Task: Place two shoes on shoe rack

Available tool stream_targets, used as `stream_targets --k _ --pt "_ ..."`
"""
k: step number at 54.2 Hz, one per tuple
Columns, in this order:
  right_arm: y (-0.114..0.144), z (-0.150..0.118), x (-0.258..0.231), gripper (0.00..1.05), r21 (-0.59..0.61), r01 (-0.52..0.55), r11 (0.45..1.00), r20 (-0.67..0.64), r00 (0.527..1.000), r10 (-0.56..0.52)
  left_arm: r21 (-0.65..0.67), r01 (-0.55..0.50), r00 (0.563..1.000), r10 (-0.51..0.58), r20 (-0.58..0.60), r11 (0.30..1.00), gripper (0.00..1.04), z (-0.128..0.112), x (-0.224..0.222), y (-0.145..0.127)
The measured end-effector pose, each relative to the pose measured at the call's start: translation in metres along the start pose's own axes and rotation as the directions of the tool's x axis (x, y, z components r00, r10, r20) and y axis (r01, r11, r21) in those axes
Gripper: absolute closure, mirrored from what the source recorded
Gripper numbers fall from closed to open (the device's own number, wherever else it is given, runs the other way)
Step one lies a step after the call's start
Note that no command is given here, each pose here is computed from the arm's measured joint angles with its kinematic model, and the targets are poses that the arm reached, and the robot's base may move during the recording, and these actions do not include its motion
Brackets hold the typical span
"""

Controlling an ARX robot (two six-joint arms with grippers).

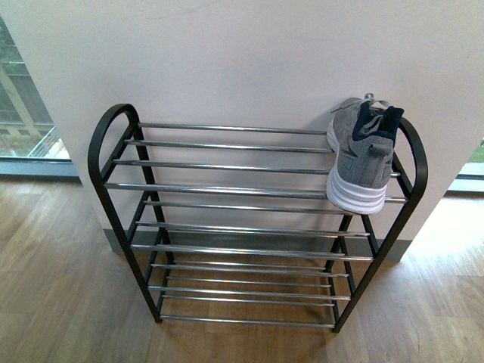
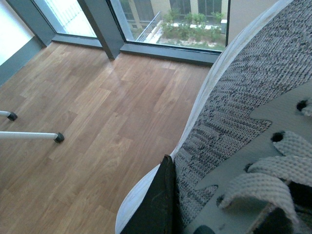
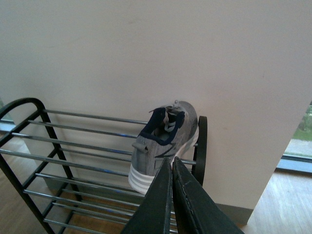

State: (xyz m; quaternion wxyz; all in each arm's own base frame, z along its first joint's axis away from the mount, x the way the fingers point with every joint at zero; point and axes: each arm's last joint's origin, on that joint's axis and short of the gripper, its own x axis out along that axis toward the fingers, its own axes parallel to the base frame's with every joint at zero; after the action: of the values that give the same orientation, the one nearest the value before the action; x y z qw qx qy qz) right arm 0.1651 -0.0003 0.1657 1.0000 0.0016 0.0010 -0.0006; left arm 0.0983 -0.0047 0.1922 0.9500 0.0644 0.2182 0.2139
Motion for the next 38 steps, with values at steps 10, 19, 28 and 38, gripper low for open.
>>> stream_targets --k 10,19,28,38 --pt "0.000 -0.004 -0.013 1.03 0.000 0.000 1.000 -0.013 1.000 0.000 0.000 0.000 1.000 0.000 0.000 1.000 1.03 0.000 0.000 0.000" --pt "0.000 -0.001 -0.020 1.03 0.000 0.000 1.000 -0.005 1.000 0.000 0.000 0.000 1.000 0.000 0.000 1.000 1.03 0.000 0.000 0.000" --pt "0.000 0.003 -0.027 1.03 0.000 0.000 1.000 0.007 1.000 0.000 0.000 0.001 1.000 -0.001 0.000 1.000 1.03 0.000 0.000 0.000" --pt "0.000 0.006 -0.035 1.03 0.000 0.000 1.000 0.016 1.000 0.000 0.000 0.000 1.000 0.000 0.000 1.000 1.03 0.000 0.000 0.000"
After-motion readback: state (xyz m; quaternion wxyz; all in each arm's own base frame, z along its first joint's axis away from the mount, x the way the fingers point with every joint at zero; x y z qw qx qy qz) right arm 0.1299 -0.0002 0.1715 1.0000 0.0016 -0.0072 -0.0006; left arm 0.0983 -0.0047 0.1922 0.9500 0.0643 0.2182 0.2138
